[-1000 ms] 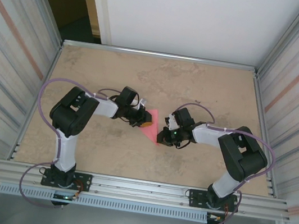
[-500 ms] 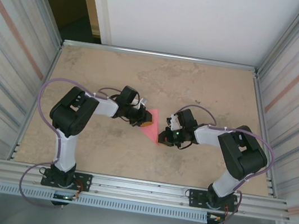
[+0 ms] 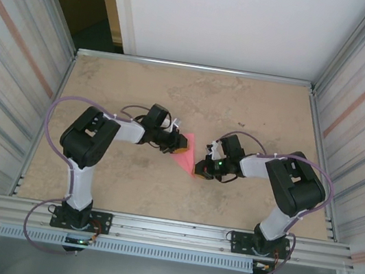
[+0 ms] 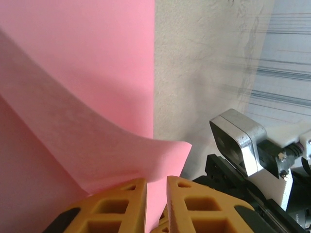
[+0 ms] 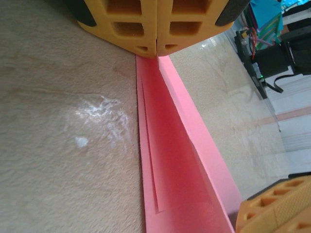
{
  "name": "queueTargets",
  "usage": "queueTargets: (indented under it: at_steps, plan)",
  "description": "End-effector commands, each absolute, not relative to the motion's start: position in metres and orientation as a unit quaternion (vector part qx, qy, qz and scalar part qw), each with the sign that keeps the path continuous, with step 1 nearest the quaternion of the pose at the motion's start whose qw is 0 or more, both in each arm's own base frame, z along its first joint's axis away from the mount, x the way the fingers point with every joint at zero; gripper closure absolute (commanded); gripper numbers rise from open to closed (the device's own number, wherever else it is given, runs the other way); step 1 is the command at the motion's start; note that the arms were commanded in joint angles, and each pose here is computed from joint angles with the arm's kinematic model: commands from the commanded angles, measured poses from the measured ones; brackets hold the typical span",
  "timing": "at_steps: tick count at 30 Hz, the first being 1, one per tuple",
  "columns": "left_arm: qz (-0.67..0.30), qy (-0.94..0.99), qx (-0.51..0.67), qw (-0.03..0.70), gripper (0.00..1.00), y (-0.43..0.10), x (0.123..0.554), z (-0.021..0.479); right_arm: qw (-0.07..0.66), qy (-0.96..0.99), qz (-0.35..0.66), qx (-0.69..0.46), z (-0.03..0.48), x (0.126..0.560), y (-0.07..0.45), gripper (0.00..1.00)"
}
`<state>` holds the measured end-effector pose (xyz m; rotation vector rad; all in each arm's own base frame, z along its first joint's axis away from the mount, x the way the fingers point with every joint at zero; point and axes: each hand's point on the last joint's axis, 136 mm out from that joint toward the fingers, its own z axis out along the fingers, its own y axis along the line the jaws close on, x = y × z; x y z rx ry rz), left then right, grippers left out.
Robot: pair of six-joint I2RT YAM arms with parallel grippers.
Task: Fold a paper plane with a square sheet of paper (pick it up from the middle)
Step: Fourth fold the wing at the center of the table.
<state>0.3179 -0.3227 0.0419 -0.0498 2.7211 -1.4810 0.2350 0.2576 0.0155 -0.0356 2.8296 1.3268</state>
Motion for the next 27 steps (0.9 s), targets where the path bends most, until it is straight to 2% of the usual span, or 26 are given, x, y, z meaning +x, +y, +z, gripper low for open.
queueTargets:
  at_steps: [1,18,27]
  plan:
    - [-0.497,0.867,0.013,0.032,0.80,-0.334,0.321,0.055,-0.012,0.903,0.429,0.002,0.009,0.229,0.256,1.00]
    - [-0.484,0.875,0.019,0.019,0.80,-0.342,0.325,0.042,-0.014,0.906,0.423,0.012,0.005,0.230,0.250,1.00]
    - [-0.475,0.879,0.022,0.014,0.81,-0.344,0.325,0.036,-0.014,0.907,0.420,0.015,0.004,0.230,0.249,0.96]
